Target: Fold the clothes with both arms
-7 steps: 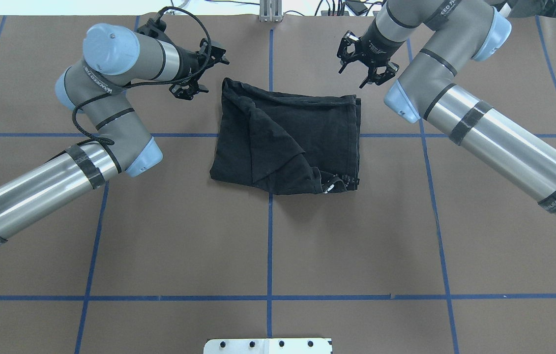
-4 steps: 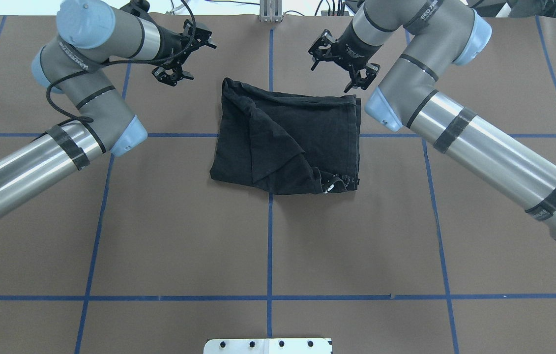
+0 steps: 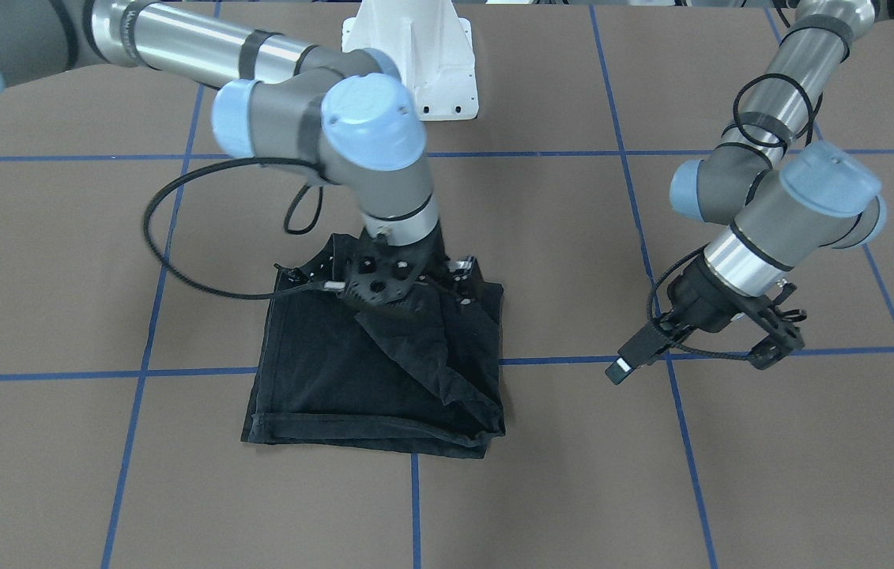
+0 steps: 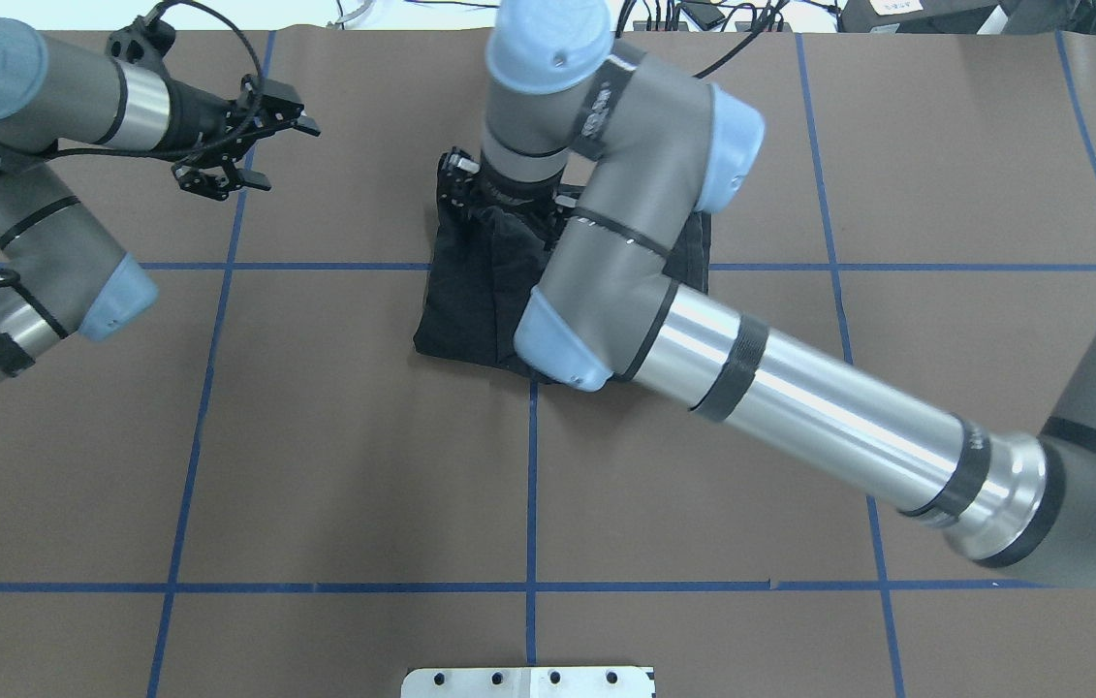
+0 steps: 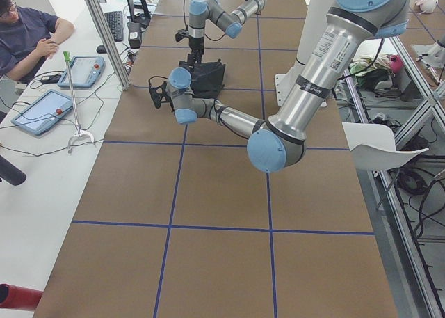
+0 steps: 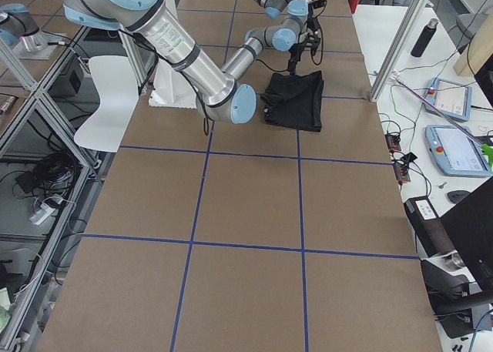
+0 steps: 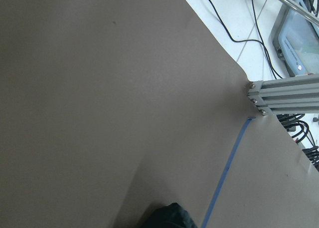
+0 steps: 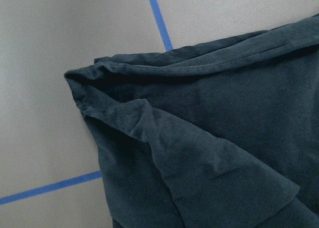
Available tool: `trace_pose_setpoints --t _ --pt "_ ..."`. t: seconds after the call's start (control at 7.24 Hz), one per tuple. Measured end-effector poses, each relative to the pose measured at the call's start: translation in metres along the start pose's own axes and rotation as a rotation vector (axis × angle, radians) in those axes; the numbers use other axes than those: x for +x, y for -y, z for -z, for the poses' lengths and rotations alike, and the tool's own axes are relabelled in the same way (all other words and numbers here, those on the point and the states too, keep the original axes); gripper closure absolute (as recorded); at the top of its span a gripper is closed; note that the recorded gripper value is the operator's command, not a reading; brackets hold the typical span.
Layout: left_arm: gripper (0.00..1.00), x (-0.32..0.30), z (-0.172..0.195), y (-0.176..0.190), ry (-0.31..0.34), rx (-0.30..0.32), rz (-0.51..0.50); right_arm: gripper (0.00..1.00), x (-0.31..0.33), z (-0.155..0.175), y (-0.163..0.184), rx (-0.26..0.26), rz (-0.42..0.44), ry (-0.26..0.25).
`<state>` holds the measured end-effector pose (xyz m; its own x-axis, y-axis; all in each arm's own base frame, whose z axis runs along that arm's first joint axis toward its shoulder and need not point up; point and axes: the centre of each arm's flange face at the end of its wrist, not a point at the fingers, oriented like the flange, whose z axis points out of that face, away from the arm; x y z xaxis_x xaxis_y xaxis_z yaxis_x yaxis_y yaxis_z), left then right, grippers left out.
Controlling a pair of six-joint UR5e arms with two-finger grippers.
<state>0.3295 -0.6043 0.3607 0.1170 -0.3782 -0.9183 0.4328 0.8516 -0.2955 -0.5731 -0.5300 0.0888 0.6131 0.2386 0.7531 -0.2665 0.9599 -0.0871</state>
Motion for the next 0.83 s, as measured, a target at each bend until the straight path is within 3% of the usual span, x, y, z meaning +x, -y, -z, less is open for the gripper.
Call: trace_pose_setpoints --t 0.14,0.41,0.83 --pt "0.00 -0.016 0.014 0.000 0.004 -0.003 -0.009 0.12 -0.020 -0.010 -0.041 0.052 0.128 -0.064" --pt "0.00 -0.032 0.023 0.002 0.014 -0.006 -0.009 0.13 -0.028 -0.031 -0.078 0.108 0.373 -0.144" --pt "0.00 -0.036 0.022 0.001 0.019 -0.006 -0.008 0.20 -0.011 -0.060 -0.092 0.128 0.557 -0.253"
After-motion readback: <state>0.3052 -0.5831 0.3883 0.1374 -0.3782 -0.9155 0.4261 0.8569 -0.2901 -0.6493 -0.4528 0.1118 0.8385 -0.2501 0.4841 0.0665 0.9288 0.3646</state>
